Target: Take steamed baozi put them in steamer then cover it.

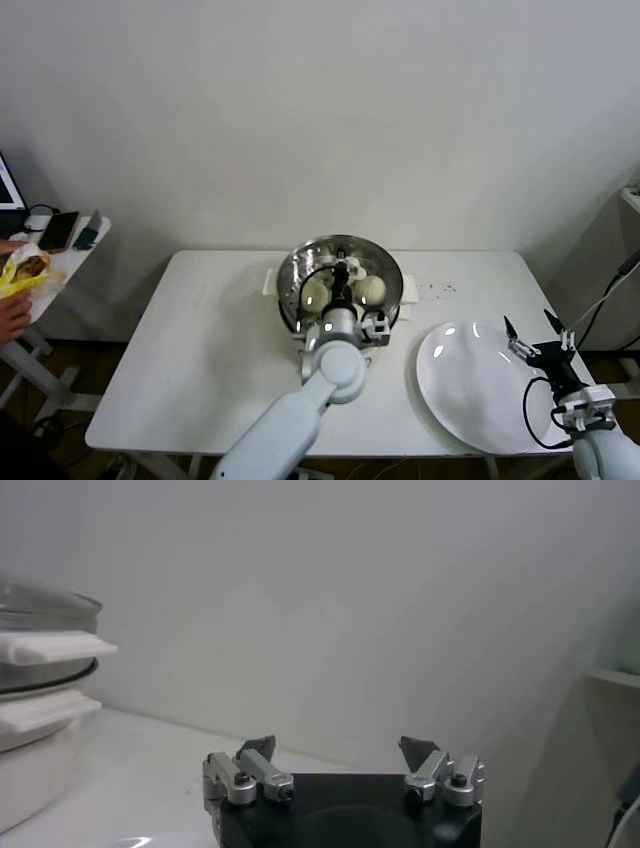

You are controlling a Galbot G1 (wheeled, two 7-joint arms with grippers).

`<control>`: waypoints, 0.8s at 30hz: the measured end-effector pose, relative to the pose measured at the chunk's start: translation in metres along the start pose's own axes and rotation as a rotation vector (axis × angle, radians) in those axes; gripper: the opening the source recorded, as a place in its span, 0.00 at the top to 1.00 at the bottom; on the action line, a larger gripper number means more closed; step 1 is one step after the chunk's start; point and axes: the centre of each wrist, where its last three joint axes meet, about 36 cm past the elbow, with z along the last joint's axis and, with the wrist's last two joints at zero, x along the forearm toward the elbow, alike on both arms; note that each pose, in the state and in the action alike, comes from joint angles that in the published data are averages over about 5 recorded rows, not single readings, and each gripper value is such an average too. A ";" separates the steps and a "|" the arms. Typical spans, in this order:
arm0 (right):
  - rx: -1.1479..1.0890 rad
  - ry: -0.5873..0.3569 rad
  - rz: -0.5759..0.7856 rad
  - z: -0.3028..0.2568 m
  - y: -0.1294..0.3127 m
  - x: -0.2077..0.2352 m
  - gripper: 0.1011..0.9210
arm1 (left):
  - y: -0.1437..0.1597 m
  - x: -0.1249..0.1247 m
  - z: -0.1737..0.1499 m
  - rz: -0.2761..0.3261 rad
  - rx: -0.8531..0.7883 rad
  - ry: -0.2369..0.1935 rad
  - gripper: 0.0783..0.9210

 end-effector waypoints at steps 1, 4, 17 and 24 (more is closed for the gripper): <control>-0.001 0.002 0.001 0.000 0.000 0.000 0.12 | 0.000 0.001 0.000 0.001 0.003 -0.001 0.79; -0.006 0.006 0.002 0.000 0.000 0.000 0.12 | 0.001 0.004 0.002 0.002 0.012 -0.006 0.69; -0.012 0.032 0.007 0.002 -0.002 0.000 0.12 | 0.020 0.024 0.028 0.005 0.082 -0.029 0.25; -0.007 0.036 0.006 0.001 -0.001 -0.004 0.12 | 0.033 0.048 0.047 -0.008 0.161 -0.052 0.12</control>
